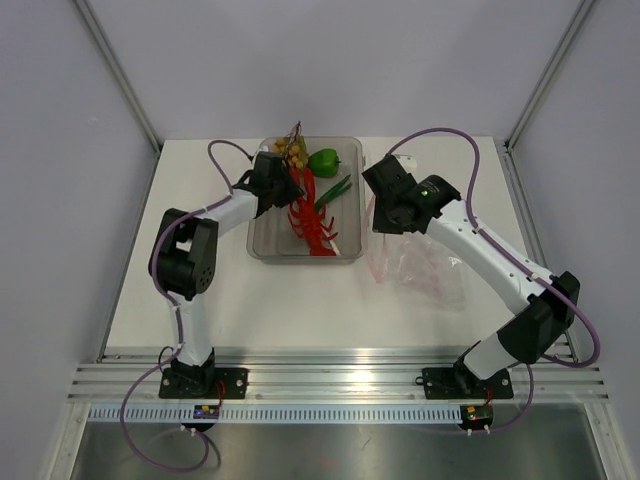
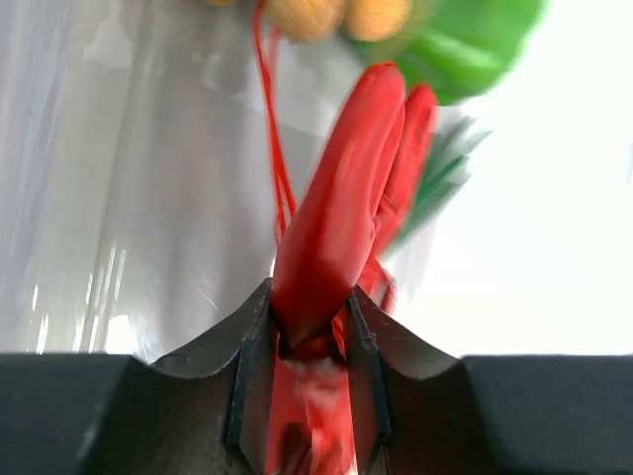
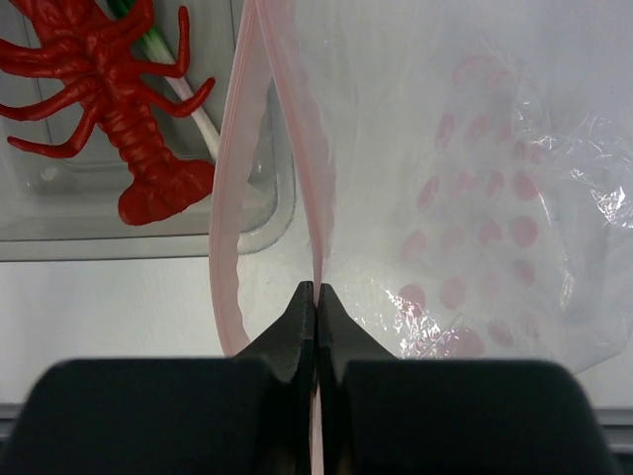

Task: Place the food in the zip-top bag and seal the zipper
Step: Pick up the fake lobster from the bin.

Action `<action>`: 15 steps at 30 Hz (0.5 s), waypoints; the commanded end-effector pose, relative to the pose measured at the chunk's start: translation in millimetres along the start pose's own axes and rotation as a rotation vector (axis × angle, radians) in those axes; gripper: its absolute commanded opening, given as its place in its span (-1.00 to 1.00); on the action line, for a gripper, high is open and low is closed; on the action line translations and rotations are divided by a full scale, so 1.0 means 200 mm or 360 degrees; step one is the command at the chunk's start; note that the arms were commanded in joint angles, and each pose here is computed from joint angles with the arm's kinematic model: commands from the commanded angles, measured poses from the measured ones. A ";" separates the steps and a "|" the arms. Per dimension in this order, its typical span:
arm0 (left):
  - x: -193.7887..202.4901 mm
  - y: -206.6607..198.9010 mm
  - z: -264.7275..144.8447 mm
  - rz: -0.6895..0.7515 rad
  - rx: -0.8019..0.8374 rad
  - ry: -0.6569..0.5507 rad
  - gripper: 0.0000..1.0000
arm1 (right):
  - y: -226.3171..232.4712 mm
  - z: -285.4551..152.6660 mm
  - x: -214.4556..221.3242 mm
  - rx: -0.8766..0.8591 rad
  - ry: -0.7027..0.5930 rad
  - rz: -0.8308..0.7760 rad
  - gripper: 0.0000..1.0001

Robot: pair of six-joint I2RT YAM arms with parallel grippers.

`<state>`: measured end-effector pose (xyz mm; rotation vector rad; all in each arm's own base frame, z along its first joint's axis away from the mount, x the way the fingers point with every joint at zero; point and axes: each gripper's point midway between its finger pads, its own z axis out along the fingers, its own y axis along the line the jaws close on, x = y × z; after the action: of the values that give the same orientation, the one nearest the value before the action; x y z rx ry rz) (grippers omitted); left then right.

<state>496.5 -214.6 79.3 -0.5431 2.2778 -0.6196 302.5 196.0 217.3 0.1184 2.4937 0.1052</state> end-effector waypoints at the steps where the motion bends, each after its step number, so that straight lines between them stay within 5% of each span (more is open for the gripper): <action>1: -0.19 -0.26 -0.29 0.0076 0.0231 -0.0139 -1.00 | 0.04 0.00 -0.02 -0.0051 -0.0012 0.0037 -1.00; 15: -0.53 -0.55 -1.01 0.0142 0.0473 -0.0550 -1.00 | 0.16 0.03 -0.06 -0.0179 -0.0004 0.0060 -1.00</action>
<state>448.7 -197.0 276.3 -0.3893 1.9586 -0.7301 305.4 212.2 210.1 0.1003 2.5164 0.1812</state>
